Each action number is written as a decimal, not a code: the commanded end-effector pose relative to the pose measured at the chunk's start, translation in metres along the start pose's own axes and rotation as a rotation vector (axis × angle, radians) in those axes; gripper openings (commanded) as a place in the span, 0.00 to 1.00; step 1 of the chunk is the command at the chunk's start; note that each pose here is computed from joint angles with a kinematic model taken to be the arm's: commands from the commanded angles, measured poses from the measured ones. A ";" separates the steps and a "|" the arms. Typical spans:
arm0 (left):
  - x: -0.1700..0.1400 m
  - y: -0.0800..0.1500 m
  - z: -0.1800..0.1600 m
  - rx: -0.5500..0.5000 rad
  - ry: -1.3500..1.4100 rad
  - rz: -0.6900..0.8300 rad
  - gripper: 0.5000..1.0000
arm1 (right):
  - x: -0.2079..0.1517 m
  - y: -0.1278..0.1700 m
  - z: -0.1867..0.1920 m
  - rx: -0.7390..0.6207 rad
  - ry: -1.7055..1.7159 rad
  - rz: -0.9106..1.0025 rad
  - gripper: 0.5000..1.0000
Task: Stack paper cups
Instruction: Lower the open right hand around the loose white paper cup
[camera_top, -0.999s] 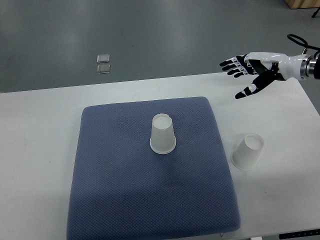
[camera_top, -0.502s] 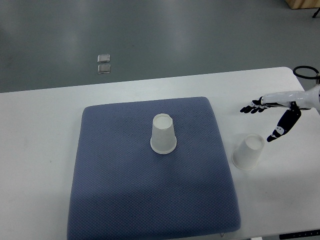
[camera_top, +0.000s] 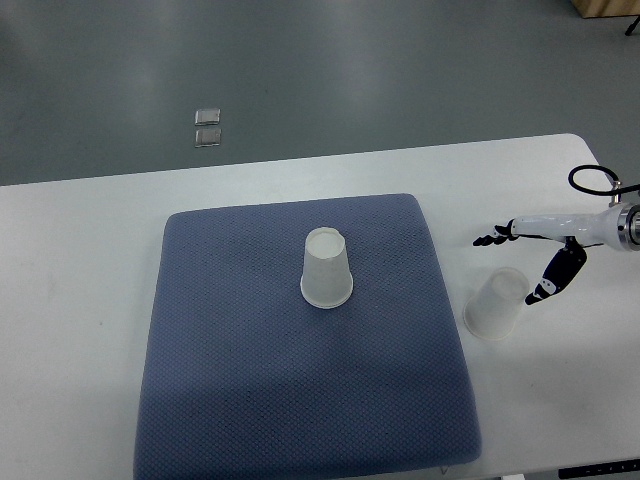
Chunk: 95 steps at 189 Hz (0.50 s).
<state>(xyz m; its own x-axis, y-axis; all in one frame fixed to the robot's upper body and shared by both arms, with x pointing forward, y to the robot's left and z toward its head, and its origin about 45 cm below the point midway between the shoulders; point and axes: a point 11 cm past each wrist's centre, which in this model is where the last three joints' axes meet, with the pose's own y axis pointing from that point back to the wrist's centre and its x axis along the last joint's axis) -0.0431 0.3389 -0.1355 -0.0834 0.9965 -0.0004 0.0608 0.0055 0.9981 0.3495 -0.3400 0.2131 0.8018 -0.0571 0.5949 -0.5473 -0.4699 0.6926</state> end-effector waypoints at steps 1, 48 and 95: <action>0.000 0.000 0.000 0.000 0.000 0.000 1.00 | -0.007 -0.002 0.001 0.001 0.010 -0.014 0.86; 0.000 0.000 0.000 0.000 0.000 0.000 1.00 | -0.014 -0.004 0.001 0.011 0.013 -0.021 0.82; 0.000 0.000 0.000 0.000 0.000 0.000 1.00 | -0.021 -0.016 -0.007 0.031 0.048 -0.019 0.67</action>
<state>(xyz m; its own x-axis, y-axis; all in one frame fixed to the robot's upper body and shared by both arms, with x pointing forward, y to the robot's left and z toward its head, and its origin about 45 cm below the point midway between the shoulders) -0.0432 0.3389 -0.1355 -0.0834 0.9965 -0.0004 0.0614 0.0055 0.9981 0.3413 -0.3275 0.1966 0.7979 -0.0192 0.6024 -0.5305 -0.4968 0.6868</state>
